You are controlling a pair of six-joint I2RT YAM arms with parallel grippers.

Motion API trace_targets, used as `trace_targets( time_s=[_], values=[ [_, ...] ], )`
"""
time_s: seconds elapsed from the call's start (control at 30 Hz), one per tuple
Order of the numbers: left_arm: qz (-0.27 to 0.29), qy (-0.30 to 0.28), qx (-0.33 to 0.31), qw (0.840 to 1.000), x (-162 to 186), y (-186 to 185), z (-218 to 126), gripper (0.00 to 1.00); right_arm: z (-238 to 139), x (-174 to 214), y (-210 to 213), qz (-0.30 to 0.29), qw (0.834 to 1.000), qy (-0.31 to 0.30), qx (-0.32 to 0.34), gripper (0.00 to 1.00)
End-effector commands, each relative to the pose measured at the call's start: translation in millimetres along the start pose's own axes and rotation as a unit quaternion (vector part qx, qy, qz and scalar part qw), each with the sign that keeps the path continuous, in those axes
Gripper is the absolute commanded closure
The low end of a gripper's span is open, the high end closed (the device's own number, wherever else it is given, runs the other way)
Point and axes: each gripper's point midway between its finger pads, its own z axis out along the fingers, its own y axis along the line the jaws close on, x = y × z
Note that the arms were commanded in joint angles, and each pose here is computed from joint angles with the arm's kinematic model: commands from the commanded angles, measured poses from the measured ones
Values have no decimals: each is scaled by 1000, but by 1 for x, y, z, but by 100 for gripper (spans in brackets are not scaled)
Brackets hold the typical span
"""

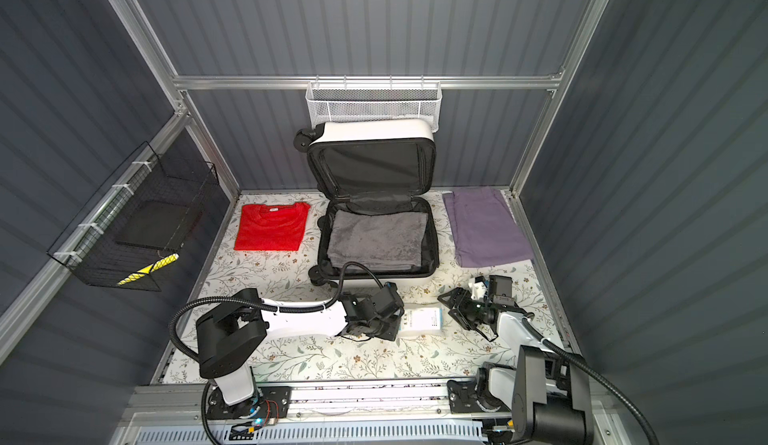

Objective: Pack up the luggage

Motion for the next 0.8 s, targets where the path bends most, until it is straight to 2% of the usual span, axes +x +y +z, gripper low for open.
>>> trace_targets(
  time_s=[0.0, 0.23, 0.33, 0.57, 0.77],
  values=[
    [7, 10, -14, 1000, 0, 6, 3, 100, 5, -2, 3, -1, 1000, 3, 0, 34],
    [8, 9, -12, 1000, 0, 6, 4, 100, 13, 0, 5, -1, 1000, 19, -3, 48],
    [7, 9, -13, 1000, 0, 7, 4, 100, 14, 3, 5, -2, 1000, 24, -4, 58],
    [8, 7, -8, 1000, -1, 5, 3, 100, 10, 10, 8, -3, 1000, 25, -13, 98],
    [21, -14, 5, 1000, -14, -5, -14, 100, -1, 11, 26, -8, 999, 20, -32, 100]
  ],
)
